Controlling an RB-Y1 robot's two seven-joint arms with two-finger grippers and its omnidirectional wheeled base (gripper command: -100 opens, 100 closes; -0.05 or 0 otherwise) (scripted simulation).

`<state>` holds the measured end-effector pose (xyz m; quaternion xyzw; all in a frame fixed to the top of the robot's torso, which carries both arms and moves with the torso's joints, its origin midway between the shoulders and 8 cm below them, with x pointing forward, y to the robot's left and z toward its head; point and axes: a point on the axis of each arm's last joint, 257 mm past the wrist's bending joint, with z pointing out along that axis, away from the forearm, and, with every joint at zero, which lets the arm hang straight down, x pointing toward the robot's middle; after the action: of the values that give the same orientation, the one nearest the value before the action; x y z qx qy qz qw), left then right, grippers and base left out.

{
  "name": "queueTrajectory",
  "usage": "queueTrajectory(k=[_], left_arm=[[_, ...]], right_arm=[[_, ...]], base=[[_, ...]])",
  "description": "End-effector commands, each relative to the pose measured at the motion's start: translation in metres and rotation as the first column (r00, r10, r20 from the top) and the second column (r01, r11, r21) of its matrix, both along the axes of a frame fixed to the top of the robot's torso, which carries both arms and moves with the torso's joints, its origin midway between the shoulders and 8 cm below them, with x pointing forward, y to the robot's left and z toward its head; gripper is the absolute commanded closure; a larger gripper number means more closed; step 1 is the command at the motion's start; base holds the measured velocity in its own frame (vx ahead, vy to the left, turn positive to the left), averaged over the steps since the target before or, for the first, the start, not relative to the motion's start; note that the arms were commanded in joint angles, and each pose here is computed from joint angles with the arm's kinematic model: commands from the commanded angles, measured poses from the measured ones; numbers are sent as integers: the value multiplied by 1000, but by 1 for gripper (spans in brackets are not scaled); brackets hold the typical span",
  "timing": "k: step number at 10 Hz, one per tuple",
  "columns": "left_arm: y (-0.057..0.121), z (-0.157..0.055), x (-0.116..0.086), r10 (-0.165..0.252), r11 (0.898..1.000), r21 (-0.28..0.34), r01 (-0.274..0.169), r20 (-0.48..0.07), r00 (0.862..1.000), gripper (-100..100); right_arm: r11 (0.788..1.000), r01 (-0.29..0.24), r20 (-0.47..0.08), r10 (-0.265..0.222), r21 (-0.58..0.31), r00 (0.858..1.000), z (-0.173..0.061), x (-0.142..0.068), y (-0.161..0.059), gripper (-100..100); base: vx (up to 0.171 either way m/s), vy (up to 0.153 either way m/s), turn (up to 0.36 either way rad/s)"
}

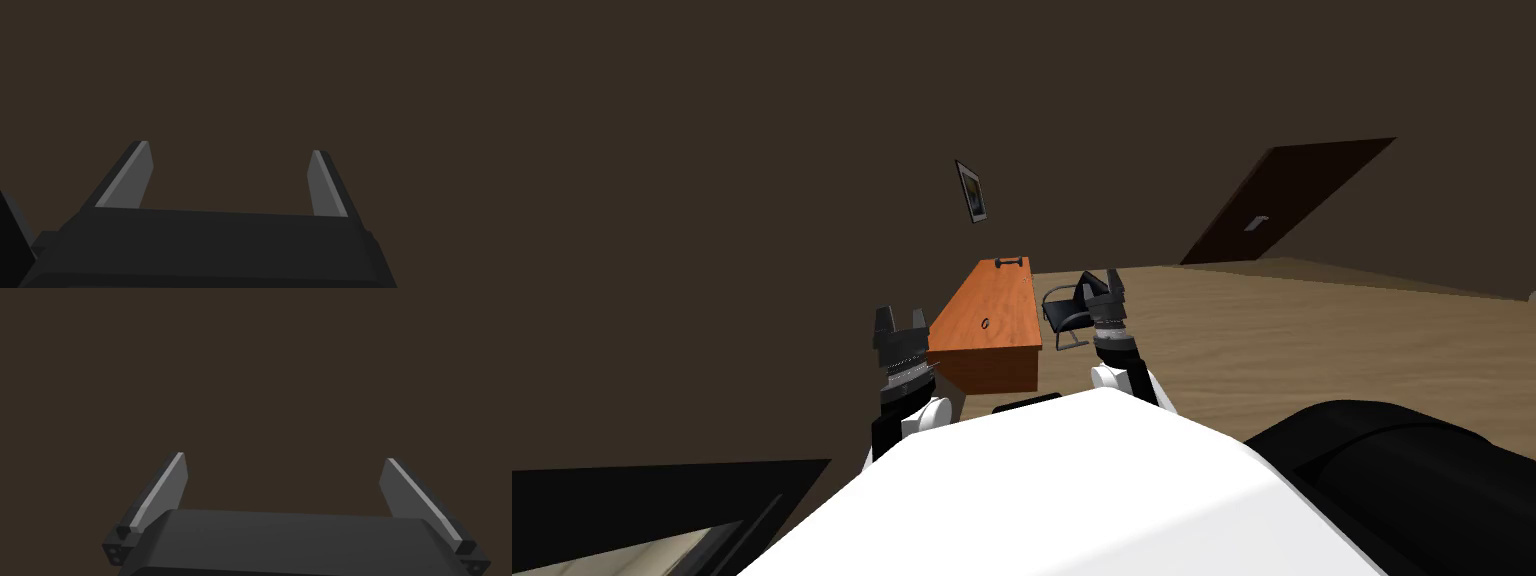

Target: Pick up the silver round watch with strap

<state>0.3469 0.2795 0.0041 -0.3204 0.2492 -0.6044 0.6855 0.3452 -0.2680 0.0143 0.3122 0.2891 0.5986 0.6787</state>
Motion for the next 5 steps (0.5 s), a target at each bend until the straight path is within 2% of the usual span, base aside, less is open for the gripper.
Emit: queueTrajectory(k=[1,5], left_arm=[[-1,-4,6,-38,999,2,38,-16,999,-100],[3,-17,25,-132,990,-57,129,-65,989,-100]], right_arm=[[1000,0,0,0,0,1000,0,0,0,0],[1000,0,0,0,0,1000,0,0,0,0]], base=[[-4,-7,-29],[-6,-24,-41]])
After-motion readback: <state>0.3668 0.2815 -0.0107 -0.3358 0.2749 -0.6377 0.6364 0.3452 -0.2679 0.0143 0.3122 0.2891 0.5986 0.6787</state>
